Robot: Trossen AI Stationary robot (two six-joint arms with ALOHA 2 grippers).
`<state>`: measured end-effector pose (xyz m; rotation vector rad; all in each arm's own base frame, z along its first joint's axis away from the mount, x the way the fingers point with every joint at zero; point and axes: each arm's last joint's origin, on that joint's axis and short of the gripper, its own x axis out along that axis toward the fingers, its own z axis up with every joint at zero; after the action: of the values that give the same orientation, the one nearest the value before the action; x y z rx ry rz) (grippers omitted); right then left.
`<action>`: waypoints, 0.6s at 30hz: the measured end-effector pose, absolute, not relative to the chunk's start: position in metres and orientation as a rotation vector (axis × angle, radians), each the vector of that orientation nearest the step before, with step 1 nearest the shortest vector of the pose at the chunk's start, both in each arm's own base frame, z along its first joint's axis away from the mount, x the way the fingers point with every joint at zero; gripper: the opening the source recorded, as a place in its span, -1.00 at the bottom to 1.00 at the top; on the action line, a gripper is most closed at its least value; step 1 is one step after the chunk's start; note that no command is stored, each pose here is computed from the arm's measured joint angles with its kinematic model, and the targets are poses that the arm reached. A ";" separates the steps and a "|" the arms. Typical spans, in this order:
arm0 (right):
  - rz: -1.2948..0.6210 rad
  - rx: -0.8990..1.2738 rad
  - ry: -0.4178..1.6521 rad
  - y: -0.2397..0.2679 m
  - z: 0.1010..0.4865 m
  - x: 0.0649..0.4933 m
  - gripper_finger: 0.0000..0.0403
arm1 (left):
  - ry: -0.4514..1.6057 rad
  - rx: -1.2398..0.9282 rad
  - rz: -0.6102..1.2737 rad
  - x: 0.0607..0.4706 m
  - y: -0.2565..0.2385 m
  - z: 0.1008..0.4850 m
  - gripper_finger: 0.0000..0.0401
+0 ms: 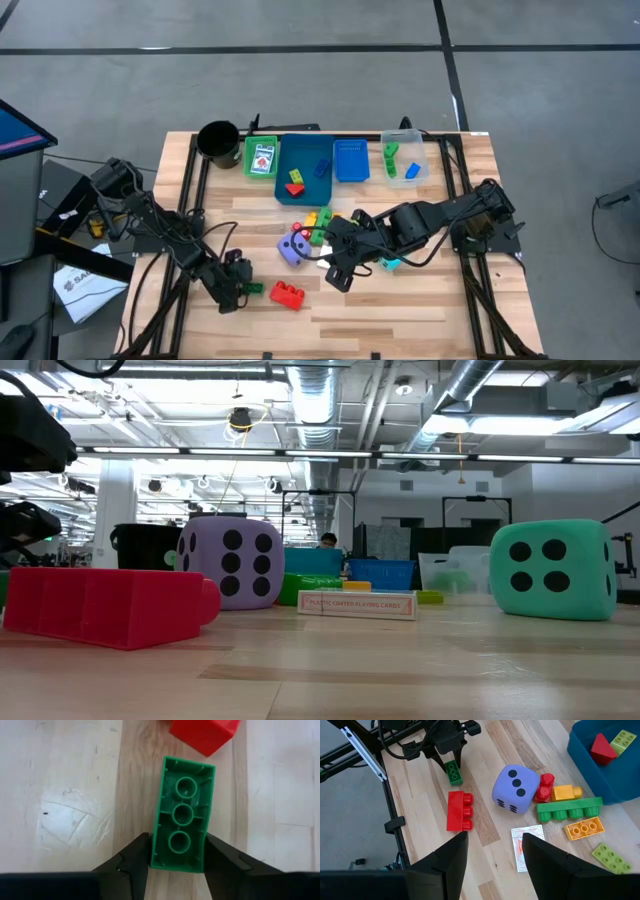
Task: Pick & Place Toys
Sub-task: Put the small dark green game piece into the dark blue bin
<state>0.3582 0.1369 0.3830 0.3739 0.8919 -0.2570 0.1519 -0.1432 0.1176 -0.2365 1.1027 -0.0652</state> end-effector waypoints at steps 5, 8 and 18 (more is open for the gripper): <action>-0.257 0.374 0.892 0.137 0.383 0.358 -0.09 | 1.076 -0.265 -0.092 0.153 -0.145 0.121 -0.19; -0.257 0.374 0.892 0.137 0.383 0.358 -0.09 | 1.068 -0.283 -0.122 0.151 -0.144 0.127 -0.27; -0.271 0.367 0.882 0.136 0.383 0.358 -0.09 | 0.836 -0.421 -0.160 0.149 -0.132 0.173 -0.30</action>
<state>0.3584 0.1363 0.3833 0.3666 0.8821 -0.2706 0.1488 -0.1316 0.1727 -0.4207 0.8358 -0.1603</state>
